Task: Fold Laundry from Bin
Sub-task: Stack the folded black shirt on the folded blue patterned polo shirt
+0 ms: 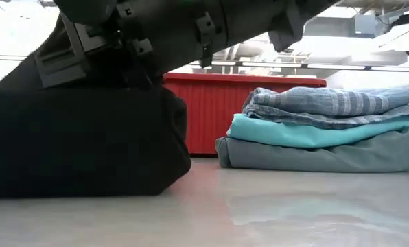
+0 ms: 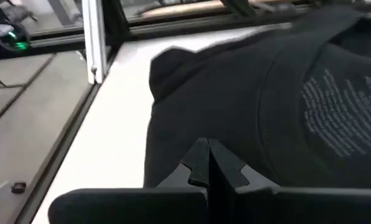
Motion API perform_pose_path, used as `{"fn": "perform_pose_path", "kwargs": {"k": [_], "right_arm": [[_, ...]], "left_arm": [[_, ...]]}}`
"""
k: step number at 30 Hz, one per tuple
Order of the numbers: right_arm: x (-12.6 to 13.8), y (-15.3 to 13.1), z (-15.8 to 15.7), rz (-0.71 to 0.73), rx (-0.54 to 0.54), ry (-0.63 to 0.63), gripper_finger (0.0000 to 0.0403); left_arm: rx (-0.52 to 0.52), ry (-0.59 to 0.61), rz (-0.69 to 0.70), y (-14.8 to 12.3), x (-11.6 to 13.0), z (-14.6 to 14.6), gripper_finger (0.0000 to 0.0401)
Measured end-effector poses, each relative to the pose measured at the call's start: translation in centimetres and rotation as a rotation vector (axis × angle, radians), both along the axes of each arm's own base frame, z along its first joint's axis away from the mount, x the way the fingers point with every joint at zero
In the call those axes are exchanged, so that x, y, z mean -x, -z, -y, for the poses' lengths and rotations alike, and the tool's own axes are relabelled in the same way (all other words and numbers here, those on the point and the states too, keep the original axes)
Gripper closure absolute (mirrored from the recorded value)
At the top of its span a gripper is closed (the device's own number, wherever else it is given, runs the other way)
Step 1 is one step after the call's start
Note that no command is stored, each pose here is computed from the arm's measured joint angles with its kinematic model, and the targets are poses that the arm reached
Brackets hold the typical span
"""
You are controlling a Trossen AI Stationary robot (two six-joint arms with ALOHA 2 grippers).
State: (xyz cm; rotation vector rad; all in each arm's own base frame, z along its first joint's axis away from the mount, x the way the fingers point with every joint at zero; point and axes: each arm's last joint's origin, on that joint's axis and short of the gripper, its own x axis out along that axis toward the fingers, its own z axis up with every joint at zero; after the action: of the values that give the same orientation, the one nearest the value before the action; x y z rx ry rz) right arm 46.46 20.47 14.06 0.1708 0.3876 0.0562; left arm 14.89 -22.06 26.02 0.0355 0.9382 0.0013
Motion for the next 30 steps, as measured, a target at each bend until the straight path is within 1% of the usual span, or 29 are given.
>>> {"fn": "perform_pose_path", "kwargs": {"k": [2, 3, 5, 9, 11, 13, 16, 20, 22, 23, 25, 28, 30], "right_arm": [[0.1, 0.3, 0.3, -0.039, 0.018, 0.004, 0.0384], [0.1, 0.5, 0.4, -0.061, 0.028, 0.007, 0.0384], [0.3, 1.1, 0.8, -0.115, 0.043, 0.011, 0.0382], [0.4, 1.5, 1.1, -0.130, 0.012, -0.009, 0.0382], [0.3, 1.2, 1.0, -0.099, -0.004, -0.015, 0.0382], [0.0, 0.6, 0.7, -0.056, -0.024, -0.019, 0.0382], [-0.5, -1.5, 0.5, 0.010, -0.056, -0.024, 0.0382], [-0.6, -5.5, 1.1, 0.101, -0.086, -0.016, 0.0381], [-0.6, -6.3, 1.4, 0.107, -0.076, 0.009, 0.0381], [-0.6, -6.2, 1.6, 0.101, -0.070, 0.021, 0.0381], [-0.9, -4.9, 1.8, 0.071, -0.064, 0.032, 0.0381], [-1.0, -1.6, 1.4, -0.003, -0.088, 0.049, 0.0381], [-0.8, 0.5, 1.0, -0.045, -0.085, 0.062, 0.0381]], "left_arm": [[0.005, -0.041, 0.124, -0.4, -0.4, 0.0, 0.0232], [0.003, -0.053, 0.159, -0.3, -0.6, 0.1, 0.0232], [0.025, -0.082, 0.198, 0.9, -1.1, 0.3, 0.0232], [0.173, -0.146, 0.277, 4.3, -1.6, 0.6, 0.0232], [0.246, -0.145, 0.312, 5.4, -1.5, 0.7, 0.0232], [0.306, -0.131, 0.315, 6.4, -1.1, 0.7, 0.0232], [0.385, -0.103, 0.271, 7.4, -0.7, 0.8, 0.0232], [0.415, -0.083, 0.159, 8.2, 0.1, 0.7, 0.0232], [0.431, -0.087, 0.120, 8.5, 0.4, 0.7, 0.0232], [0.435, -0.089, 0.099, 8.6, 0.6, 0.6, 0.0232], [0.444, -0.112, 0.059, 9.0, 0.9, 0.5, 0.0232], [0.469, -0.180, -0.008, 10.0, 1.4, -0.1, 0.0232], [0.501, -0.224, -0.065, 10.6, 1.7, -0.4, 0.0232]]}}
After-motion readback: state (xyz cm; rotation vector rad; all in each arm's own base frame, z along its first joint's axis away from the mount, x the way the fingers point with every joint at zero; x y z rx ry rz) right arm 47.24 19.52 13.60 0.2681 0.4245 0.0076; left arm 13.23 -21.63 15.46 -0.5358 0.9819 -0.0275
